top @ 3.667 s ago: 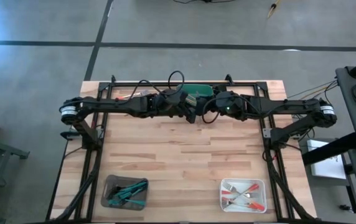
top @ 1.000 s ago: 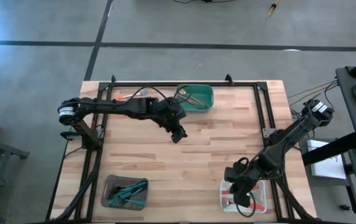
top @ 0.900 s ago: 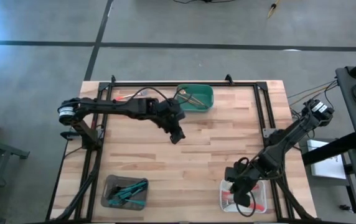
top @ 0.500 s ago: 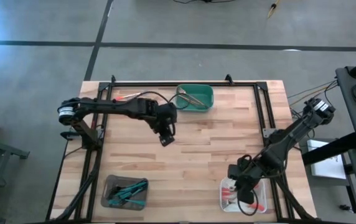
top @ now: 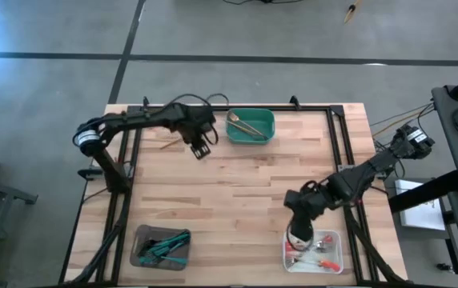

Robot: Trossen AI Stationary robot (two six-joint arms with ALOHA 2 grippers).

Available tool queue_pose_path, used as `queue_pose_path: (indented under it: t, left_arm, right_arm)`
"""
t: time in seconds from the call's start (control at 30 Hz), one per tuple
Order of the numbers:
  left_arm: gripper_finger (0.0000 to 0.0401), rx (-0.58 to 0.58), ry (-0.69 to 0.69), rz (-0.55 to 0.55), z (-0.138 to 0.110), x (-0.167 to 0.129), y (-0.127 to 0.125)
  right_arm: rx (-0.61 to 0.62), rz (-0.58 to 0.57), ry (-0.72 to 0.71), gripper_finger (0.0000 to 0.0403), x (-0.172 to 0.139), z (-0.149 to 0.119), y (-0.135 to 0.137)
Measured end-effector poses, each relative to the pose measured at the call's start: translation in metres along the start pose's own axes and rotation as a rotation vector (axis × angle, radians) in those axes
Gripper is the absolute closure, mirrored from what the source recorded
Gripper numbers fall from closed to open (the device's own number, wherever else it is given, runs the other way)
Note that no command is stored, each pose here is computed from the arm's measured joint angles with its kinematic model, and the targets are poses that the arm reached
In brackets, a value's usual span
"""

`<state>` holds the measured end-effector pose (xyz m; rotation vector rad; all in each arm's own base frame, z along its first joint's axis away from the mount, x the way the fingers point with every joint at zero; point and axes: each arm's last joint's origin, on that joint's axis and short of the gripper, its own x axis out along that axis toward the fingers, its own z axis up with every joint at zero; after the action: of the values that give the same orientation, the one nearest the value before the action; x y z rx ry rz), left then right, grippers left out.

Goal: Sort silverware by color (type)
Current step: Put the gold fork into the blue bin

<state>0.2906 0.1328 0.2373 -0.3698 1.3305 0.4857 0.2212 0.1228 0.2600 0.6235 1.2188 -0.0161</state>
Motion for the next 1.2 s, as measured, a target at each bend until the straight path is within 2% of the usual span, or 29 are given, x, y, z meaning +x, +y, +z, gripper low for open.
queue_pose_path:
  t: [0.2, 0.37, 0.83, 1.0, 1.2]
  left_arm:
    - [0.0276, -0.112, 0.059, 0.135, -0.012, 0.023, 0.051]
    - [0.0276, -0.113, 0.074, 0.157, -0.021, 0.037, 0.073]
    - [0.0276, -0.04, 0.104, 0.175, -0.023, 0.081, 0.078]
    - [0.0276, -0.053, 0.142, 0.183, -0.019, 0.096, 0.078]
    - [0.0276, -0.103, 0.152, 0.189, -0.013, 0.095, 0.079]
  right_arm:
    - [0.05, -0.025, -0.05, 0.0314, -0.004, 0.023, -0.018]
    - [0.089, -0.049, -0.094, 0.0314, -0.008, 0.042, -0.036]
    - [0.206, -0.1, -0.178, 0.0314, -0.021, 0.073, -0.075]
    - [0.193, -0.103, -0.179, 0.0314, -0.021, 0.074, -0.076]
    - [0.103, -0.109, -0.172, 0.0314, -0.021, 0.074, -0.076]
